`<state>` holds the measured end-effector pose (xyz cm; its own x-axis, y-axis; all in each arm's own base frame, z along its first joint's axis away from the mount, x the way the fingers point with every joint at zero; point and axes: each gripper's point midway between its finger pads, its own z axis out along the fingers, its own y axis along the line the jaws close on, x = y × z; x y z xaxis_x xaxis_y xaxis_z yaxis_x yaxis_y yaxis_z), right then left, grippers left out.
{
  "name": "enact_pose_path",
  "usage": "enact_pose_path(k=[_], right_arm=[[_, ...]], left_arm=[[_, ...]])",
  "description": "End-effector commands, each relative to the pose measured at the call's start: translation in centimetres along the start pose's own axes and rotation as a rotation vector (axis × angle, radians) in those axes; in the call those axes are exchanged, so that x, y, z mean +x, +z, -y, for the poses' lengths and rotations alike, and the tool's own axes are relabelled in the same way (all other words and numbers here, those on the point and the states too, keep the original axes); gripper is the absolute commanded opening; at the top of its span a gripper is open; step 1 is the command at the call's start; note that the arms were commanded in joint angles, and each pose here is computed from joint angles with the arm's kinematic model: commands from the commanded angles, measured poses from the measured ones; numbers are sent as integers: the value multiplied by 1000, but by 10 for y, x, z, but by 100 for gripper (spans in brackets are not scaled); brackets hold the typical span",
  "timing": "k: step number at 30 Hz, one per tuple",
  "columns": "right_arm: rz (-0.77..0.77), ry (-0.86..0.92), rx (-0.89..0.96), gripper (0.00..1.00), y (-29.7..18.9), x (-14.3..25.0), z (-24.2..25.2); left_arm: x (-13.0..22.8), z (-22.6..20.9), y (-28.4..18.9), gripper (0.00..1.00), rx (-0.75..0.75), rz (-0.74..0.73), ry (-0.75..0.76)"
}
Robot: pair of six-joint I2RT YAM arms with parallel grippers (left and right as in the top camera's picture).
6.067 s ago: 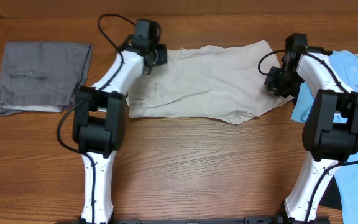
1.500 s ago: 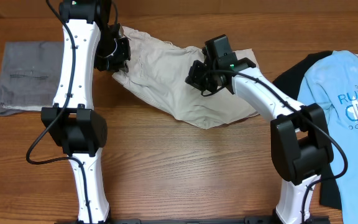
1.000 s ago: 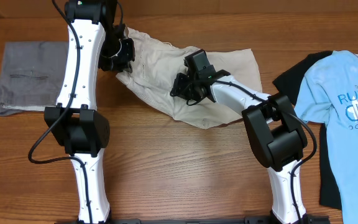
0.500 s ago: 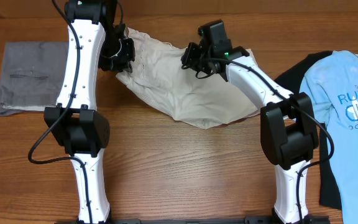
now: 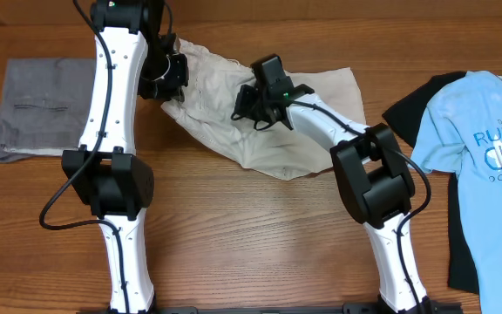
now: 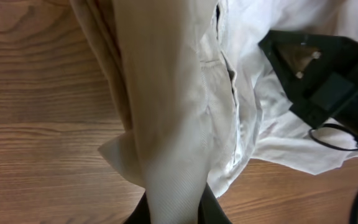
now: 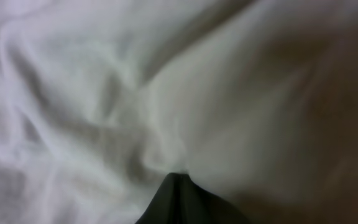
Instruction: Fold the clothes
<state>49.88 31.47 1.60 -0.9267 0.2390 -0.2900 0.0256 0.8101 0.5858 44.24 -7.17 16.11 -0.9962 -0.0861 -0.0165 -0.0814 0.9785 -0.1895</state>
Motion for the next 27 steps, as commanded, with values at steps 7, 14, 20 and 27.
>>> enact_pose_path(k=[7, 14, 20, 27], right_arm=[[152, -50, -122, 4, -53, -80, -40], [180, -45, -52, 4, -41, -80, -27], [180, -53, -19, 4, -15, -69, -19], [141, -74, -19, 8, 29, -47, -5]], left_arm=[[-1, 9, -30, 6, 6, 84, 45], [-1, 9, -29, 6, 6, 84, 48], [-1, 9, -29, 5, 7, 84, 48], [0, 15, -28, 5, 7, 82, 62]])
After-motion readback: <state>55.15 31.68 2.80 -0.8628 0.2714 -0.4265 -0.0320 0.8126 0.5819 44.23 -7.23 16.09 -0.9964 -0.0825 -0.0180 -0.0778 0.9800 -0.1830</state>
